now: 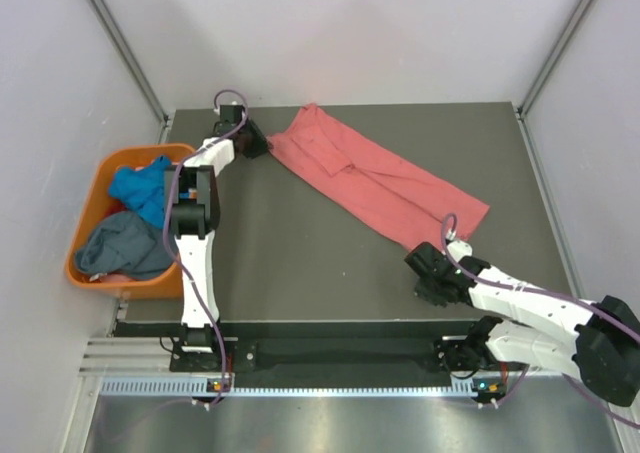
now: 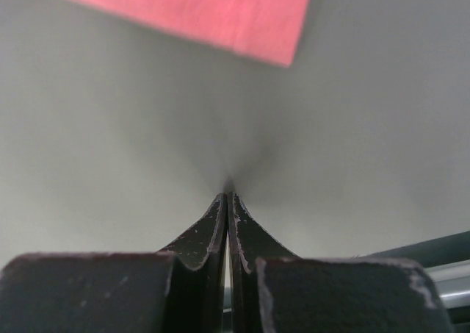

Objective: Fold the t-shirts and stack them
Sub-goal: Fold the tshirt

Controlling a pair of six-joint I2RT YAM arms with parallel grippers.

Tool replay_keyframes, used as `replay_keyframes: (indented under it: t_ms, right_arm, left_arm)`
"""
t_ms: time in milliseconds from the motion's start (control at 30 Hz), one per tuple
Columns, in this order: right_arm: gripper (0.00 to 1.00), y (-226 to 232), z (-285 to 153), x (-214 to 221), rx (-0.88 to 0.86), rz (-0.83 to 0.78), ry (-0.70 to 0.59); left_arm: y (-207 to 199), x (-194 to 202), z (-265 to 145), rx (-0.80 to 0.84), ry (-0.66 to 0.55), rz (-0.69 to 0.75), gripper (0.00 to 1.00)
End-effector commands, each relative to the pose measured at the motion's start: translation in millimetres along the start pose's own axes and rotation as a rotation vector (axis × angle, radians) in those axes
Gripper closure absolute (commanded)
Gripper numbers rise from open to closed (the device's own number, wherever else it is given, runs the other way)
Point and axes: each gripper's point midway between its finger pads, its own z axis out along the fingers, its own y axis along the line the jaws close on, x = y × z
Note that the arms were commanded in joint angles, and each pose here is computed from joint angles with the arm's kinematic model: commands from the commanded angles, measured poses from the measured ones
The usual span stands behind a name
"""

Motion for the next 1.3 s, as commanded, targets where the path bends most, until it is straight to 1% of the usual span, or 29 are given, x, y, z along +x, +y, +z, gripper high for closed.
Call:
replay_keyframes:
  t_ms: [0,33,67,133,167,200,233,267,300,333,367,400,433,467,500,567,600,667,700,733,767,833,867,933,967,1000,1067,1233,1267]
  right_arm:
    - [1.00,18.7,-10.5,-5.5,-0.033,-0.007,-0.028]
    - [0.98,16.4,-11.6,-5.6,-0.018,-0.025,-0.028]
    - [0.90,21.9,-16.9,-11.1,-0.030,-0.040,-0.040]
    - [0.84,21.4,-24.6,-24.5,-0.018,-0.061,-0.091]
    - [0.80,28.3,-34.1,-35.8,-0.031,-0.057,-0.124]
    - [0.79,29.2,-39.6,-43.6,-0.031,-0.062,-0.150]
    - [0.77,27.4,-46.6,-54.4,-0.025,-0.063,-0.190]
    - [0.75,30.9,-55.3,-69.1,-0.033,-0.055,-0.218]
    - [0.74,30.4,-59.1,-76.7,-0.029,-0.055,-0.230]
    - [0.73,30.0,-63.6,-84.8,-0.033,-0.051,-0.247]
    - [0.71,28.5,-68.9,-99.3,-0.026,-0.042,-0.268]
    - [0.71,26.7,-72.0,-107.1,-0.023,-0.035,-0.282]
    - [0.69,29.6,-80.3,-119.1,-0.044,-0.020,-0.307]
    - [0.69,22.0,-83.6,-133.3,-0.027,-0.014,-0.329]
    - [0.69,21.4,-88.3,-142.0,-0.035,-0.008,-0.342]
    - [0.69,20.3,-104.2,-166.7,-0.062,0.008,-0.382]
    - [0.69,21.5,-110.3,-172.9,-0.083,0.010,-0.389]
    - [0.69,20.4,-124.4,-191.5,-0.100,0.020,-0.430]
    - [0.69,20.1,-128.2,-196.0,-0.106,0.024,-0.441]
    - [0.68,23.2,-134.1,-200.0,-0.131,0.026,-0.450]
    - [0.68,21.2,-135.6,-202.1,-0.133,0.029,-0.451]
    - [0.68,23.9,-138.7,-201.5,-0.162,0.031,-0.444]
    - [0.68,22.8,-138.7,-202.2,-0.165,0.037,-0.443]
    - [0.68,24.4,-140.5,-200.5,-0.191,0.039,-0.439]
    - [0.68,23.2,-140.4,-200.2,-0.194,0.041,-0.439]
    - [0.68,24.0,-142.2,-200.4,-0.207,0.042,-0.443]
    - [0.68,20.6,-140.7,-199.5,-0.199,0.041,-0.444]
    - [0.68,12.3,-140.5,-198.4,-0.193,0.046,-0.454]
    - [0.69,10.9,-139.8,-199.4,-0.190,0.051,-0.454]
  left_arm:
    - [2.2,-15.1,-12.2,-0.023,0.000,0.052,0.65]
    - [-1.3,-15.9,-18.0,-0.018,0.003,0.055,0.56]
    - [-4.6,-14.6,-24.0,-0.018,0.007,0.054,0.55]
    - [-20.8,-20.1,-46.9,-0.020,-0.013,0.051,0.55]
    - [-15.6,-6.5,-51.7,-0.041,0.010,0.030,0.55]
    - [-37.6,-8.9,-71.9,-0.011,-0.020,0.014,0.55]
    - [-30.8,12.5,-75.6,-0.030,0.006,-0.003,0.55]
    - [-38.9,19.5,-83.7,-0.020,0.003,-0.010,0.55]
    - [-62.2,25.7,-103.0,0.006,-0.013,-0.019,0.55]
    - [-54.5,52.7,-107.6,-0.012,0.035,-0.045,0.55]
    - [-64.3,62.2,-114.5,0.024,0.035,-0.061,0.55]
    - [-93.7,72.3,-135.1,0.098,0.025,-0.099,0.55]
    - [-84.3,107.5,-138.1,0.092,0.071,-0.121,0.55]
    - [-103.4,111.1,-146.4,0.159,0.034,-0.126,0.54]
    - [-133.5,135.4,-165.8,0.221,0.054,-0.140,0.54]
    - [-151.8,164.0,-178.6,0.268,0.047,-0.148,0.53]
    - [-177.7,192.9,-187.7,0.318,0.078,-0.160,0.53]
    - [-189.1,221.1,-191.0,0.328,0.081,-0.168,0.53]
    - [-205.4,246.4,-197.5,0.345,0.099,-0.175,0.53]
    - [-212.4,259.3,-198.6,0.357,0.104,-0.173,0.53]
    - [-221.4,285.1,-198.4,0.367,0.119,-0.155,0.53]
    - [-240.9,304.9,-200.5,0.401,0.140,-0.180,0.53]
    - [-243.4,331.8,-195.4,0.394,0.177,-0.161,0.53]
    - [-260.0,347.3,-193.8,0.416,0.196,-0.166,0.53]
    - [-257.7,367.4,-185.6,0.396,0.223,-0.148,0.53]
    - [-265.9,371.5,-184.6,0.403,0.230,-0.156,0.53]
    - [-263.9,391.9,-176.3,0.383,0.256,-0.150,0.53]
    - [-267.9,421.1,-164.3,0.374,0.303,-0.152,0.53]
    - [-261.2,430.5,-158.3,0.345,0.317,-0.152,0.53]
